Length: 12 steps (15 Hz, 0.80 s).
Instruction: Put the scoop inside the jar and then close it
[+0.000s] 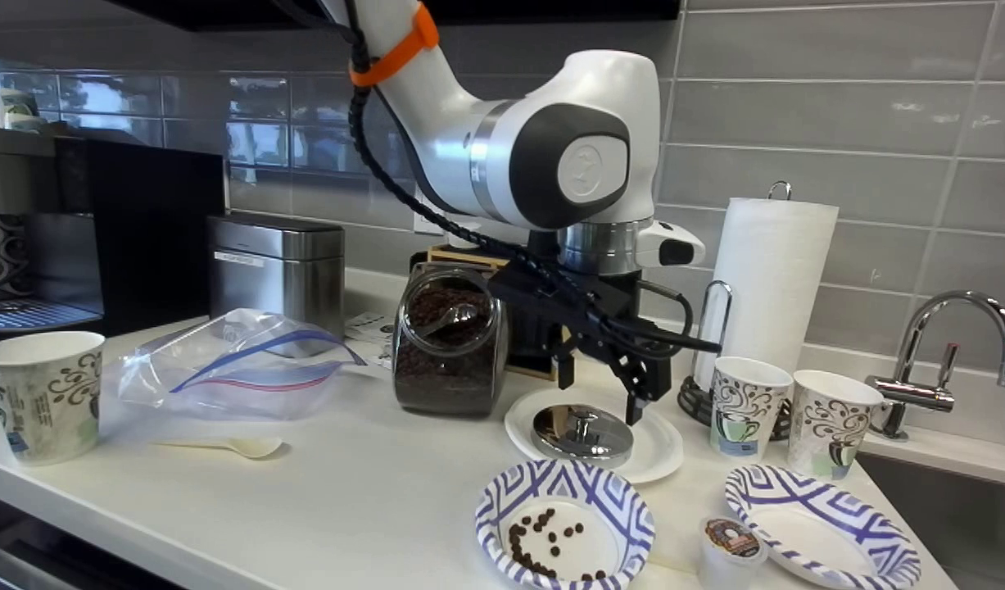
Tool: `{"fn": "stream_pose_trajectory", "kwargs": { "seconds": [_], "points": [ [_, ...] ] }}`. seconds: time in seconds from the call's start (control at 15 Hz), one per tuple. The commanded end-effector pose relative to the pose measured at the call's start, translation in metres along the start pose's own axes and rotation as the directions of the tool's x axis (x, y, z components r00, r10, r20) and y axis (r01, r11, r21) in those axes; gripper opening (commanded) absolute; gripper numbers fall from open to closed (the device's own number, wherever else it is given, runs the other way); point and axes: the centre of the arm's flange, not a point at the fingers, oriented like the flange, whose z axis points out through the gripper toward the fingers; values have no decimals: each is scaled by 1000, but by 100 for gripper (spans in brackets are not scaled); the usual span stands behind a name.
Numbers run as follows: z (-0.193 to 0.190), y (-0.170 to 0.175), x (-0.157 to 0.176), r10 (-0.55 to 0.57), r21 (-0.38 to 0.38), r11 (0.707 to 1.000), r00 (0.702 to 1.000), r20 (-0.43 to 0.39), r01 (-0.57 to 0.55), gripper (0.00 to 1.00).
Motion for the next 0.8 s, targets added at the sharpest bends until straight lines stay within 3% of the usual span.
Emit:
{"fn": "stream_pose_trajectory", "kwargs": {
  "seconds": [0.0, 0.53, 0.67, 0.73],
  "points": [
    [17, -5, 30, 14, 6, 1000, 1000, 2, -14, 100],
    [38, -22, 53, 0, 42, 999, 996, 91, -4, 100],
    [41, -23, 57, -2, 44, 999, 995, 100, -2, 84],
    [42, -24, 59, -4, 48, 999, 995, 102, -1, 82]
  ]
}}
